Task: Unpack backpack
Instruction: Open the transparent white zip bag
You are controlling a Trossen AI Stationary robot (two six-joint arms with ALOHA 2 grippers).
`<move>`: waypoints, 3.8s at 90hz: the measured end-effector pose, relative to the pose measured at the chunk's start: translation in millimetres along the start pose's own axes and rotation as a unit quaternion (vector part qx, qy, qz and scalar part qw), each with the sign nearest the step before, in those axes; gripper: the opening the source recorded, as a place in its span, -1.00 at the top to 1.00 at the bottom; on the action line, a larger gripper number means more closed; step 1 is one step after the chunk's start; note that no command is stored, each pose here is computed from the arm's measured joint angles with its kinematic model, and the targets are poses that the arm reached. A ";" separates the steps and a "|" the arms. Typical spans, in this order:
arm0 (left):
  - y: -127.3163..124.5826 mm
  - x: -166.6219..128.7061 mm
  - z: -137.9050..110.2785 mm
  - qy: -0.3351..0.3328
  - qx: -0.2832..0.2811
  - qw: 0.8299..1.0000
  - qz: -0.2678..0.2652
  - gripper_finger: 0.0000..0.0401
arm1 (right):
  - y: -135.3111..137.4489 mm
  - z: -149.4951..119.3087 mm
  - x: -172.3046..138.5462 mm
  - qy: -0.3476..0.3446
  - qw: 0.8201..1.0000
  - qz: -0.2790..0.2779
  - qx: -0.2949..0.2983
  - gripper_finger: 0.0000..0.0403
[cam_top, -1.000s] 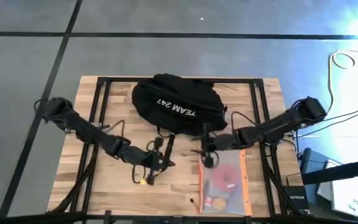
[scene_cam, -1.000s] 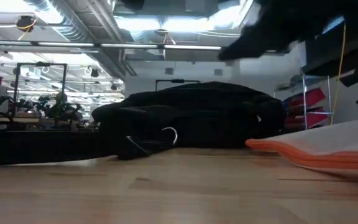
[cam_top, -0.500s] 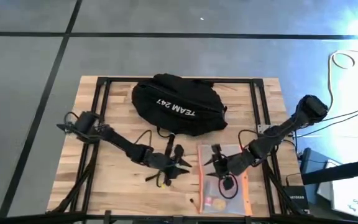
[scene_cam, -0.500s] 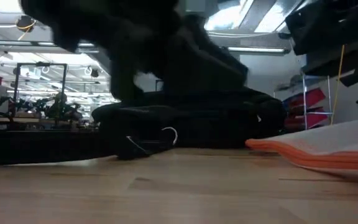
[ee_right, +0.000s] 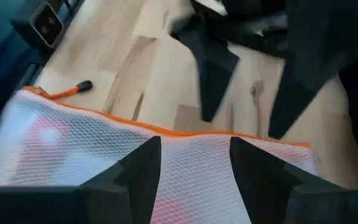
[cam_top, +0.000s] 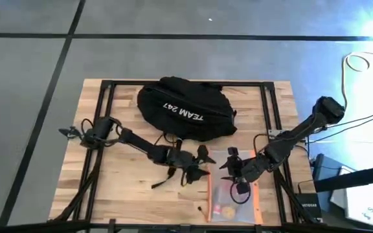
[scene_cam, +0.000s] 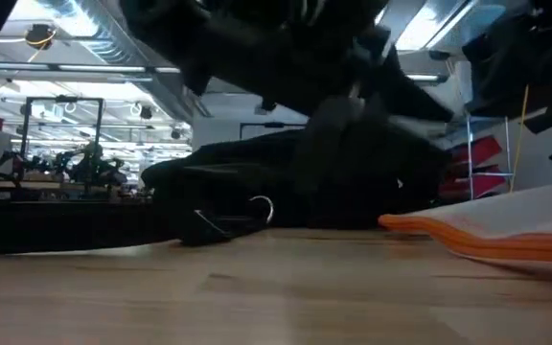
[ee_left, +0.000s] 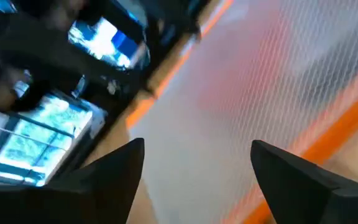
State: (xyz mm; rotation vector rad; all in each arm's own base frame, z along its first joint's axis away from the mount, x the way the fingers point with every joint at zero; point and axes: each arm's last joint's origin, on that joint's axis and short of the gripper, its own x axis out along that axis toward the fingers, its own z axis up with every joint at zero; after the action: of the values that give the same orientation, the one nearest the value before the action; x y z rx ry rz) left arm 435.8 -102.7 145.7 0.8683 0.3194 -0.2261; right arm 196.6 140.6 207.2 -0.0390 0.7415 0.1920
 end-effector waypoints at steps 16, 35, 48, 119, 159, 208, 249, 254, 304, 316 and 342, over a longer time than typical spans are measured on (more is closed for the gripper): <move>2.1 1.8 -11.8 -0.013 0.022 0.998 -0.062 -0.37 | 4.3 3.0 -15.1 -0.025 0.999 0.020 0.006 0.14; 2.7 4.6 -17.9 -0.019 0.040 0.996 -0.081 -0.37 | 6.9 3.5 -21.0 -0.043 0.999 0.005 0.000 0.14; 3.7 15.0 -27.5 -0.005 0.029 0.995 -0.095 -0.37 | 6.0 3.8 -20.8 -0.045 0.999 -0.002 -0.001 0.14; 1.2 38.0 -36.9 0.026 0.031 0.992 -0.117 0.18 | 5.7 3.8 -21.3 -0.046 0.999 -0.005 -0.001 0.14; 0.1 38.9 -39.4 0.027 -0.025 0.992 -0.122 0.90 | 5.7 3.8 -21.3 -0.047 0.999 -0.005 -0.001 0.14; 47.7 -5.0 -16.4 0.167 -0.131 0.977 -0.033 1.00 | 4.6 4.4 -21.1 -0.055 0.996 -0.020 0.067 0.14; 106.5 -101.9 45.8 0.202 -0.177 0.958 0.099 1.00 | -1.5 7.5 -7.7 -0.089 0.986 -0.144 -0.002 0.13; 104.8 -107.8 49.9 0.203 -0.185 0.957 0.095 1.00 | 3.8 5.6 0.8 -0.077 0.990 -0.120 -0.020 0.13; 32.2 -104.3 34.5 0.204 -0.311 0.928 0.006 1.00 | 50.4 35.6 81.7 -0.006 0.998 0.018 -0.055 0.12; 9.8 -100.8 34.1 0.098 -0.368 0.924 0.027 1.00 | 61.5 45.6 79.5 0.022 0.999 0.025 -0.023 -0.02; -39.4 -116.0 26.5 0.003 -0.457 0.889 0.021 1.00 | 108.4 50.5 106.1 0.011 0.998 0.009 -0.063 -0.40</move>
State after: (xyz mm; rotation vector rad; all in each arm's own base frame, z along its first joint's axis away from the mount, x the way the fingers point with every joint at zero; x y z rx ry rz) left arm 320.2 -140.4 176.0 -0.0630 0.3631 -0.0127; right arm 286.5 269.2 176.4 -0.1542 0.7509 0.2558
